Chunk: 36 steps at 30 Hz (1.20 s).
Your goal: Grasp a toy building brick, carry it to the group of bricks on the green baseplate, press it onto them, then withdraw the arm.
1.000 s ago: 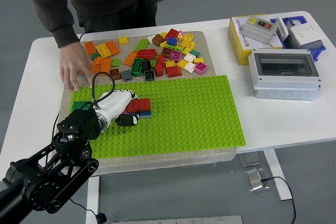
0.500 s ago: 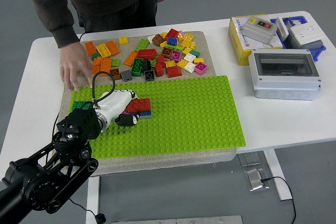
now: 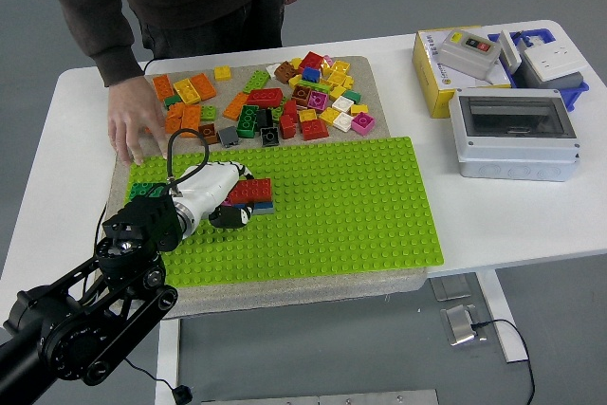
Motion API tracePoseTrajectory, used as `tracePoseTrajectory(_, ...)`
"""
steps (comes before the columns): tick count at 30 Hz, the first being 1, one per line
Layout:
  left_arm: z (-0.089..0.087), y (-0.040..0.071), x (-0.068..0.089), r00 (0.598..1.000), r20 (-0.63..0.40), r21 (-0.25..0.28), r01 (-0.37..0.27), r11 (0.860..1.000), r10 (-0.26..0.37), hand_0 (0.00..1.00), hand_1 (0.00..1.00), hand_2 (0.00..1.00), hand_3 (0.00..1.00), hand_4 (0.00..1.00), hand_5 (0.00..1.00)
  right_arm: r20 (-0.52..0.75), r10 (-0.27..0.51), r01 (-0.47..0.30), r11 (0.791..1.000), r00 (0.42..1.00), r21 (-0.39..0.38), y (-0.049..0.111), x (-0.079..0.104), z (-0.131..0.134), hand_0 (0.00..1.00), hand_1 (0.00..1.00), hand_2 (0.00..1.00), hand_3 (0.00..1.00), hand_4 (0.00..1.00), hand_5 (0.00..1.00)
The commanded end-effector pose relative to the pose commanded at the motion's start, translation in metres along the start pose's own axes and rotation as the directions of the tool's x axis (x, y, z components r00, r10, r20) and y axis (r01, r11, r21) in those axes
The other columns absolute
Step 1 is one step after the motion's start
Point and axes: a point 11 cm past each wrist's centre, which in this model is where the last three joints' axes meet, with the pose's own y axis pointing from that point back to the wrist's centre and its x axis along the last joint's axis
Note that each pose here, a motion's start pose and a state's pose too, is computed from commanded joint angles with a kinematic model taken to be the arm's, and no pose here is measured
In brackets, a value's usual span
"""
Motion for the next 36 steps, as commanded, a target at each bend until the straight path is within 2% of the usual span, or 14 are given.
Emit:
tracePoseTrajectory(20, -0.0003, 0.0002, 0.0018, 1.000, 0.002, -0.003, 0.000, 1.000, 0.000, 0.964, 0.970, 0.963, 0.785, 0.579, 0.354, -0.001, 0.001, -0.001, 1.000, 1.000, 0.001, 0.0000, 0.0005, -0.0009, 0.632, 0.626, 0.620, 0.618, 0.451, 0.724)
tracePoseTrajectory(36, -0.0005, 0.0011, 0.0021, 1.000, 0.003, -0.004, 0.010, 1.000, -0.010, 0.968, 0.972, 0.972, 0.806, 0.664, 0.392, -0.001, 0.002, -0.002, 1.000, 1.000, 0.001, 0.0001, 0.0005, -0.0010, 0.632, 0.626, 0.620, 0.618, 0.448, 0.719)
